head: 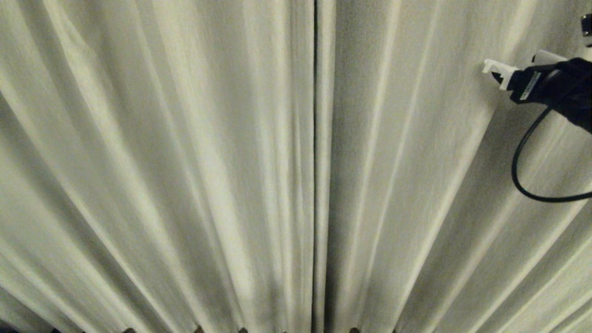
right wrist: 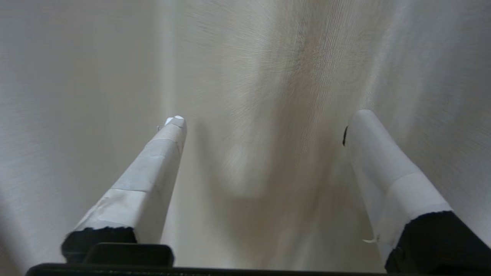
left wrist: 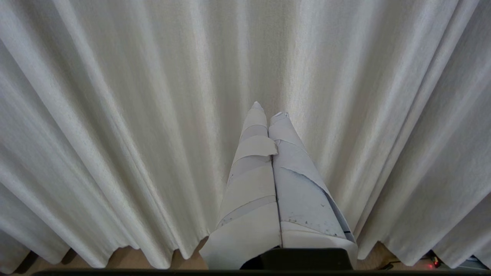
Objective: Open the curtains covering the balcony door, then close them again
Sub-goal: Pull the outer curtains open on both sides
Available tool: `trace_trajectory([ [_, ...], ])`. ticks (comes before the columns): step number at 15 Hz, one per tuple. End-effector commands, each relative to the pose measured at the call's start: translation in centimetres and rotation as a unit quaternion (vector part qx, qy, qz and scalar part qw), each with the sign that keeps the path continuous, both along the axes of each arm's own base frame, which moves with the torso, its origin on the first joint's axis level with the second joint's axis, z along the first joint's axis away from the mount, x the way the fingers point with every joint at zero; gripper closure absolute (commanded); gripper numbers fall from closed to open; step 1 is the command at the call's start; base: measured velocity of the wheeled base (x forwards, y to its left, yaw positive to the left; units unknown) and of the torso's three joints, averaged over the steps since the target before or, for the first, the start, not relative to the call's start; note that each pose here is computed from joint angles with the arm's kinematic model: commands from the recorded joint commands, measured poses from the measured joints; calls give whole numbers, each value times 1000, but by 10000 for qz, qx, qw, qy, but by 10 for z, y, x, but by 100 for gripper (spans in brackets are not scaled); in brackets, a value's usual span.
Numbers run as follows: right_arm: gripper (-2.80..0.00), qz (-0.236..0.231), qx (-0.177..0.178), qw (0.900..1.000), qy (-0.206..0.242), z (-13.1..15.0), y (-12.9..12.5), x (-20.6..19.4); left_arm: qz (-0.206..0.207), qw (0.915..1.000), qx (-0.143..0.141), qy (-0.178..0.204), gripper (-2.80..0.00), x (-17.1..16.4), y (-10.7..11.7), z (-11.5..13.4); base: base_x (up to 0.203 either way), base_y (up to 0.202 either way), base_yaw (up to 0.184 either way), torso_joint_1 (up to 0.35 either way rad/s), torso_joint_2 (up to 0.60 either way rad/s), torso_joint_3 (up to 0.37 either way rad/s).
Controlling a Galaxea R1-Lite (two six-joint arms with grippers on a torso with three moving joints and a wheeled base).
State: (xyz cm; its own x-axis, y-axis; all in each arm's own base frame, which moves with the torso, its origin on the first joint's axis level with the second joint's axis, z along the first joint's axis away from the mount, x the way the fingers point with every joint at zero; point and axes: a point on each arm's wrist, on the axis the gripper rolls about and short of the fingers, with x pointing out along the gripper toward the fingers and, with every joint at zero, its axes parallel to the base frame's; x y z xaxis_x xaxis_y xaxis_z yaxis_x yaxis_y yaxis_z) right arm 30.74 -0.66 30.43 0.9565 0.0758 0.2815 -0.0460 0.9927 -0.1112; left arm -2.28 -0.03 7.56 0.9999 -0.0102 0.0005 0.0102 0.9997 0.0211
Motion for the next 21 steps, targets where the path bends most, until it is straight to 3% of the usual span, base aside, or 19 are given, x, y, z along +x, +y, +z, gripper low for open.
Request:
trace_trajectory([
  [1,-280,-94,12,9998,184,-26,-8,54,5,10000,2,-5,0,0,0,0,0,0,0,0,0,0],
  [6,-280,-129,25,9998,-160,-34,-15,109,5,10000,2,-5,0,0,0,0,0,0,0,0,0,0],
  [10,-280,-111,-7,9997,-236,-40,-14,128,3,10000,2,-7,0,0,0,0,0,0,0,0,0,0],
  [11,0,-100,6,9997,-243,-39,-14,128,-1,10000,2,-5,0,0,0,0,0,0,0,0,0,0],
  [18,0,-241,-4,9983,-526,-8,-24,103,1,10000,2,-13,0,0,0,0,0,0,0,0,0,0],
  [21,0,-461,-44,9968,-658,2,-40,92,-3,10000,2,-5,0,0,0,0,0,0,0,0,0,0],
])
